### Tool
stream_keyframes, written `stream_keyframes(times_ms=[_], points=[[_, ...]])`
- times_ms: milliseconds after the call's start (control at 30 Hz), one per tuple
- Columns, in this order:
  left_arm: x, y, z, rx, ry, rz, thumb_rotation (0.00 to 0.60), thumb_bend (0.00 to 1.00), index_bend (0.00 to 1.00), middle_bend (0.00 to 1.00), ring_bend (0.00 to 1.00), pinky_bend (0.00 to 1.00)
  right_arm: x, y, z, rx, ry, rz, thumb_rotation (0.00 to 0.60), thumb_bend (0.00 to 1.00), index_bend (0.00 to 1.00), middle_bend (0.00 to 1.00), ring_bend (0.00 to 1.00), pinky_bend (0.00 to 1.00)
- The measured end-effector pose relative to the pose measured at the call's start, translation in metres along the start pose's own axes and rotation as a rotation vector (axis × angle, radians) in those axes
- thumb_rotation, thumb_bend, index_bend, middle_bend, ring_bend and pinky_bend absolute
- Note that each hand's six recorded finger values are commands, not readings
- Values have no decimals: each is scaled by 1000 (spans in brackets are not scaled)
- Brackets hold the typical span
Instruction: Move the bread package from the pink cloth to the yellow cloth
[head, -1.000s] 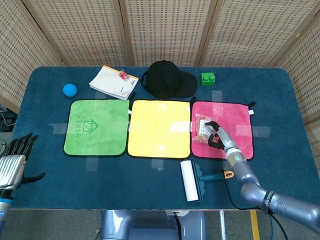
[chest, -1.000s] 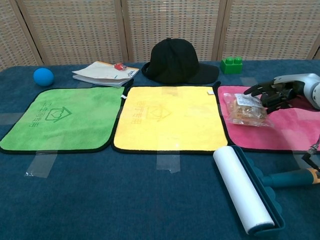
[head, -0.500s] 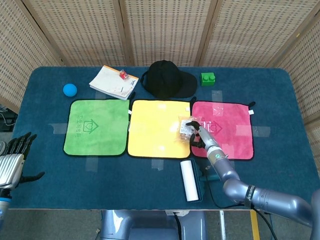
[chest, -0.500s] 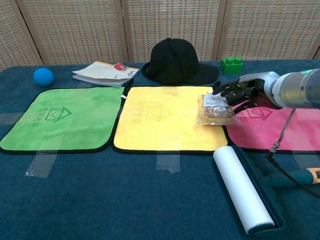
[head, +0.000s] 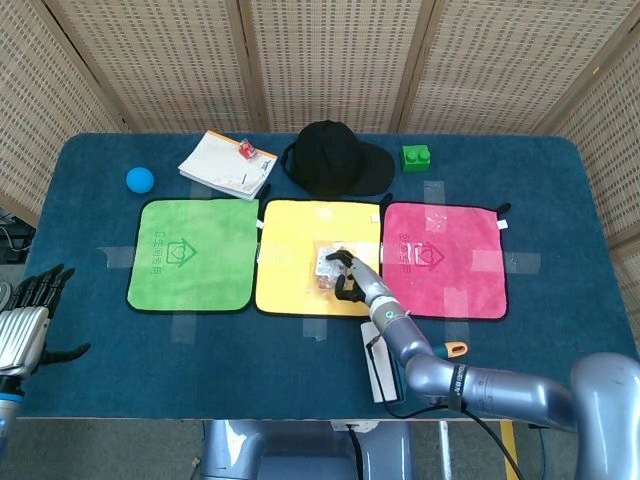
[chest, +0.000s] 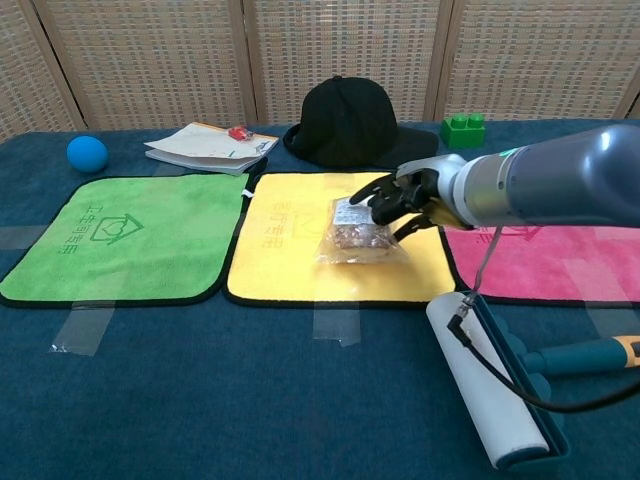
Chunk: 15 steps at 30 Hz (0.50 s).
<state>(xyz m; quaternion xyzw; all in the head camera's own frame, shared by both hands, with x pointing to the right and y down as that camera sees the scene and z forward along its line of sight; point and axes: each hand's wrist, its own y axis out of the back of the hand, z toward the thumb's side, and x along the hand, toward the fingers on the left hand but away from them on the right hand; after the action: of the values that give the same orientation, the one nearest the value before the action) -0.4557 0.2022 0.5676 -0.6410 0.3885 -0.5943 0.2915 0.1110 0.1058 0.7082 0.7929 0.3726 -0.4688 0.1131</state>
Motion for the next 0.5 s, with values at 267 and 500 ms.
stream_keyframes(times_ms=[267, 500], points=[[0, 0, 0, -8, -4, -5, 600, 0, 0, 0, 0, 0, -5, -13, 24, 13, 35, -7, 600, 1000, 193, 121, 27, 238], [0, 3, -3, -15, 3, 0, 600, 0, 0, 0, 0, 0, 4, -2, 39, 68, 82, -42, 600, 1000, 187, 106, 25, 231]])
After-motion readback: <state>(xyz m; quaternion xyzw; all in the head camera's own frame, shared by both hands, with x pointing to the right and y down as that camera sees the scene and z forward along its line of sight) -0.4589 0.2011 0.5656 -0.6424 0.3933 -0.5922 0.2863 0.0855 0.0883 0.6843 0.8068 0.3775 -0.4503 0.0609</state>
